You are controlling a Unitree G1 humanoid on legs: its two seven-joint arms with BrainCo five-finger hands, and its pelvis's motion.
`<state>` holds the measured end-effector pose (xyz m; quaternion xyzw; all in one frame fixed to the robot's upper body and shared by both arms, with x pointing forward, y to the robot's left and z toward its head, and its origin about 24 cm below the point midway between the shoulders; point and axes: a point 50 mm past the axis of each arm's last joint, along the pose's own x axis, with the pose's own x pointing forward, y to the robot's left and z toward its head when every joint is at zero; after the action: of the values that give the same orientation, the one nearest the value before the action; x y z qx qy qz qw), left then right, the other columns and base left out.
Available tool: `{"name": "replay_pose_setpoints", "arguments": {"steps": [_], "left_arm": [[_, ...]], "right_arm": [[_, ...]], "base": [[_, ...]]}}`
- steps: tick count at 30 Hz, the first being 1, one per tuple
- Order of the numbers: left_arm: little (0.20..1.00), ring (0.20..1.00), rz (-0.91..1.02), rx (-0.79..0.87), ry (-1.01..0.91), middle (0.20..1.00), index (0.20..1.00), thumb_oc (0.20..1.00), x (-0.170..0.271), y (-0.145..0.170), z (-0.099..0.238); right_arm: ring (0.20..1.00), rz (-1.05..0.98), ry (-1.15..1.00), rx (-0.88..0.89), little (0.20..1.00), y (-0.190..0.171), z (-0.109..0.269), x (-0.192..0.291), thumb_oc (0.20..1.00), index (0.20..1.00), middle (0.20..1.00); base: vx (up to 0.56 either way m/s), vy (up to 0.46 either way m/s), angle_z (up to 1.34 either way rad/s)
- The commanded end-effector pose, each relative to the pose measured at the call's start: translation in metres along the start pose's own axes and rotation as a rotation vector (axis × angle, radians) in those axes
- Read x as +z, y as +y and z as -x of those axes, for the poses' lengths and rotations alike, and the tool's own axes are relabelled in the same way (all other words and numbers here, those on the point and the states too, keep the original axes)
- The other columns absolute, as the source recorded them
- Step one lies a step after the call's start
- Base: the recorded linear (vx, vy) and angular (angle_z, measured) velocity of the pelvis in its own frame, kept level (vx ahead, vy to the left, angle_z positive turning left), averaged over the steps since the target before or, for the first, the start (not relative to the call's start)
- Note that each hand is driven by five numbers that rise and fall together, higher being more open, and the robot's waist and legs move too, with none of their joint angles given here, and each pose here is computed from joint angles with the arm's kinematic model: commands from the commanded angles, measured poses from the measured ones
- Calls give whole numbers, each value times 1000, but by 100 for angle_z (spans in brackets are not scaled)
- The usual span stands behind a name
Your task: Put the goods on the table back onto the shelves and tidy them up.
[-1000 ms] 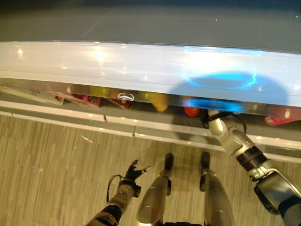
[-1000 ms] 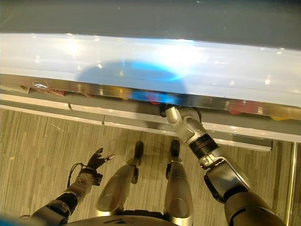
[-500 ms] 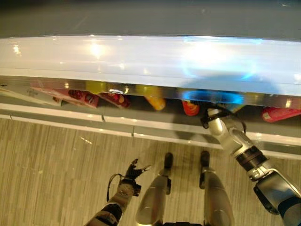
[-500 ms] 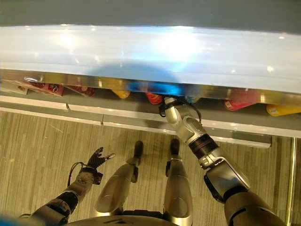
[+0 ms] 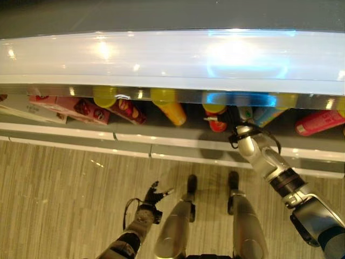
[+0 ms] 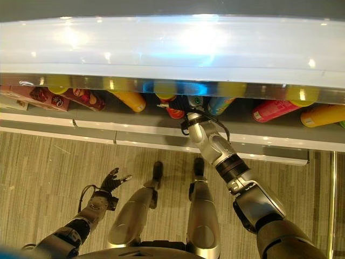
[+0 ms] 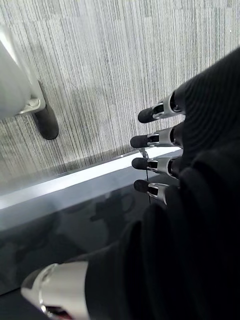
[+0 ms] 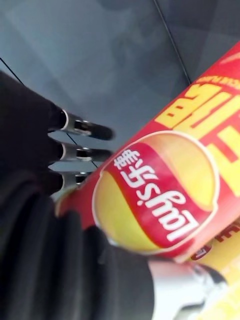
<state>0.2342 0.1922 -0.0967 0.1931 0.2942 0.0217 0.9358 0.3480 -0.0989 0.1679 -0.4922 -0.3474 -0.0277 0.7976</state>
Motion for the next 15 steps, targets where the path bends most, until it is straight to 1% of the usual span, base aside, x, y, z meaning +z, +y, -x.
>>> {"name": "replay_pose_setpoints", "arguments": {"steps": [1, 5, 6, 8, 9, 14, 15], "left_arm": [[1000, 1000, 21, 40, 21, 1000, 1000, 1000, -6, 3, 2], [1000, 1000, 28, 46, 22, 1000, 1000, 1000, -5, 4, 1], [1000, 1000, 29, 52, 25, 1000, 1000, 1000, -5, 5, 1], [1000, 1000, 32, 52, 29, 1000, 1000, 1000, -6, 5, 1], [1000, 1000, 35, 54, 37, 1000, 1000, 1000, -9, 6, 2], [1000, 1000, 46, 66, 67, 1000, 1000, 1000, -17, 10, 5], [1000, 1000, 59, 71, 80, 1000, 1000, 1000, -22, 13, 6]], "right_arm": [[1000, -89, -95, -61, 1000, -8, -6, 26, 1000, 1000, 1000], [1000, -99, -148, -111, 1000, -21, -9, 34, 1000, 1000, 1000], [1000, -116, -191, -146, 1000, -31, -10, 42, 1000, 1000, 1000], [1000, -125, -210, -158, 1000, -36, -9, 45, 1000, 1000, 1000], [1000, -153, -260, -180, 1000, -45, -8, 54, 1000, 1000, 1000], [1000, -210, -342, -137, 1000, -53, 2, 68, 1000, 1000, 1000], [1000, -264, -398, -74, 1000, -56, 7, 77, 1000, 1000, 1000]], "base": [[0, 0, 0], [0, 0, 0], [0, 0, 0], [0, 0, 0], [0, 0, 0], [29, -24, -7], [38, -35, -12]]}}
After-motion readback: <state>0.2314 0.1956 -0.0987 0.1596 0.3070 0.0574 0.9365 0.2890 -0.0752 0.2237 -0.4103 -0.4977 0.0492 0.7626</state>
